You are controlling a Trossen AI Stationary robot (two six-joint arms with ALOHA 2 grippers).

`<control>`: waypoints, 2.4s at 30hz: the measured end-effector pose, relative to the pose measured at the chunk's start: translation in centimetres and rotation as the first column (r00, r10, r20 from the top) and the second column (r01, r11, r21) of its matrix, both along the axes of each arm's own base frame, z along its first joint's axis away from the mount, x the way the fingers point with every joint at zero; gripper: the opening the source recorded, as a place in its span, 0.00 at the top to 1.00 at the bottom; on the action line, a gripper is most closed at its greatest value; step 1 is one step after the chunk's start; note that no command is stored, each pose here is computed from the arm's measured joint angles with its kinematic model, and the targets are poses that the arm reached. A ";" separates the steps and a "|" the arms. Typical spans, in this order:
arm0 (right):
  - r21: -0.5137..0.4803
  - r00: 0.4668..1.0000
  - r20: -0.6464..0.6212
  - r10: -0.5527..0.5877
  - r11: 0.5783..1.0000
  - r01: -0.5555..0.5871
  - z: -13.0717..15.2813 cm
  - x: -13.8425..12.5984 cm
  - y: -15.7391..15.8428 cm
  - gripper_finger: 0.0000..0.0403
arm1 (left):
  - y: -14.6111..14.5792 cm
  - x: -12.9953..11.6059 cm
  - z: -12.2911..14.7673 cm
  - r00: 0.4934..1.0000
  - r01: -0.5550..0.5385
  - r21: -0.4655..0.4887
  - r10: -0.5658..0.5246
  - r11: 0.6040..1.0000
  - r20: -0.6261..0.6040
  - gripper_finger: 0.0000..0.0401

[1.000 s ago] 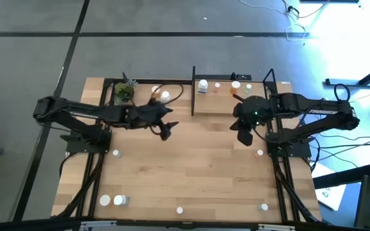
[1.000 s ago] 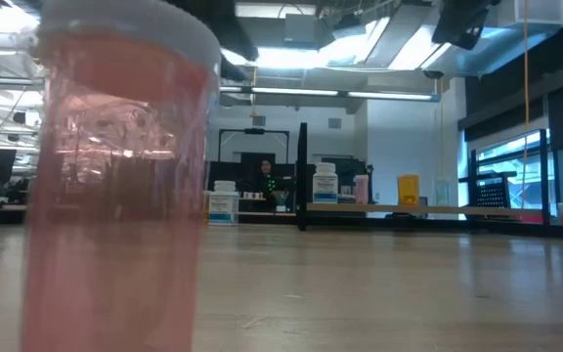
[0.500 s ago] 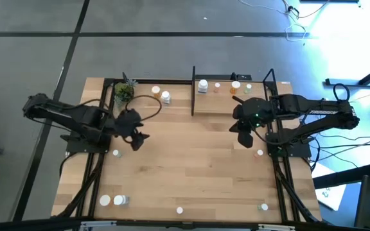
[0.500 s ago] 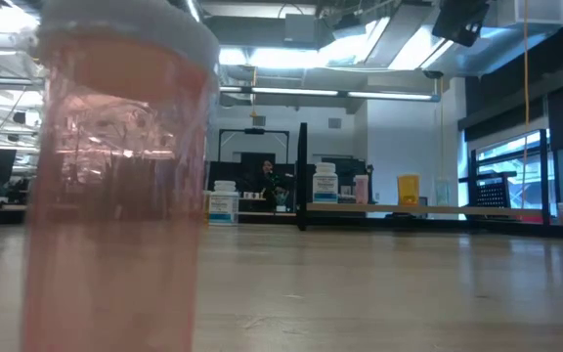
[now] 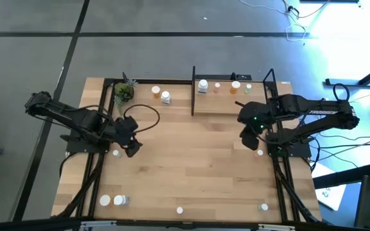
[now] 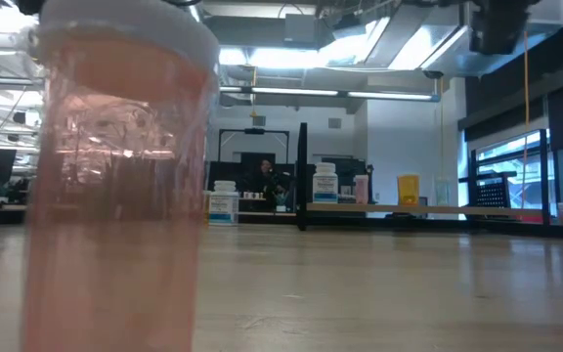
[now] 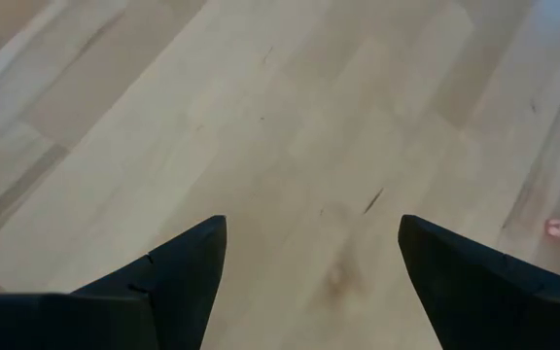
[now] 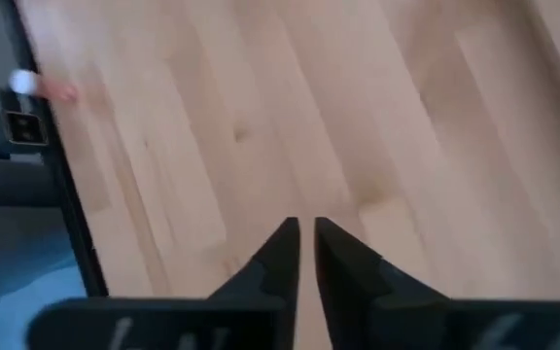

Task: Pick and place medicine bottles onto shelf by color
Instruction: Put the top pink pill bottle on the shelf aligned with the other pink bottle

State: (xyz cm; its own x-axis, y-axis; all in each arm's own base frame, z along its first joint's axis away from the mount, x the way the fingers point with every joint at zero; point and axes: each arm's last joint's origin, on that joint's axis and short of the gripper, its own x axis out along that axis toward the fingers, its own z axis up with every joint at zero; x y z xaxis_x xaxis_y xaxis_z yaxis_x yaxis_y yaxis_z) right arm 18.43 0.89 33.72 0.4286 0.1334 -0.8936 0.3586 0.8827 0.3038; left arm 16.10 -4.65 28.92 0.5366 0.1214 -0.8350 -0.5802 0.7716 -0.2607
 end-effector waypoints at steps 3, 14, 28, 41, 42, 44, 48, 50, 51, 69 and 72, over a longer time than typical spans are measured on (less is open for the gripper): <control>0.043 0.994 -0.098 -0.040 0.998 0.045 -0.3 -0.8 0.0 0.84 | 0.0 0.0 0.0 1.000 -0.002 0.003 0.002 1.000 0.001 0.26; 0.110 0.898 -0.331 -0.291 0.933 0.343 -0.8 -2.4 0.1 0.58 | 0.0 0.0 0.0 1.000 -0.023 0.001 0.023 1.000 0.006 0.26; 0.068 0.765 -0.569 -0.302 0.910 0.409 -6.3 -3.5 1.3 0.55 | 0.0 0.3 0.2 0.998 -0.034 0.011 0.034 0.999 0.043 0.26; 0.082 0.712 -0.654 -0.257 0.911 0.404 -8.3 -4.2 1.9 0.54 | 0.1 0.4 0.3 0.998 -0.030 0.051 0.027 0.998 0.057 0.26; 0.080 0.703 -0.658 -0.268 0.904 0.420 -8.3 -4.2 1.9 0.54 | 0.1 0.4 0.3 0.998 -0.033 0.056 0.029 0.998 0.059 0.26; 0.072 0.688 -0.664 -0.292 0.891 0.448 -8.3 -4.2 1.9 0.54 | 0.2 0.4 0.3 0.997 -0.039 0.067 0.035 0.997 0.063 0.26; 0.041 0.690 -0.651 -0.318 0.892 0.450 -8.3 -4.2 1.8 0.54 | 0.2 0.4 0.3 0.997 -0.040 0.068 0.036 0.997 0.063 0.26; 0.002 0.694 -0.632 -0.345 0.895 0.447 -8.3 -4.2 1.7 0.54 | 0.2 0.4 0.3 0.997 -0.040 0.068 0.036 0.997 0.063 0.26; -0.009 0.694 -0.627 -0.354 0.894 0.447 -8.3 -4.2 1.7 0.54 | 0.2 0.4 0.3 0.997 -0.040 0.068 0.036 0.997 0.063 0.26; 0.001 0.683 -0.621 -0.383 0.872 0.490 -12.6 -4.2 1.7 0.54 | 0.2 0.4 0.3 0.998 -0.020 0.082 0.015 0.996 0.061 0.26; 0.008 0.688 -0.619 -0.380 0.872 0.489 -13.5 -4.2 1.7 0.54 | 0.2 0.4 0.3 0.998 -0.020 0.082 0.015 0.996 0.061 0.26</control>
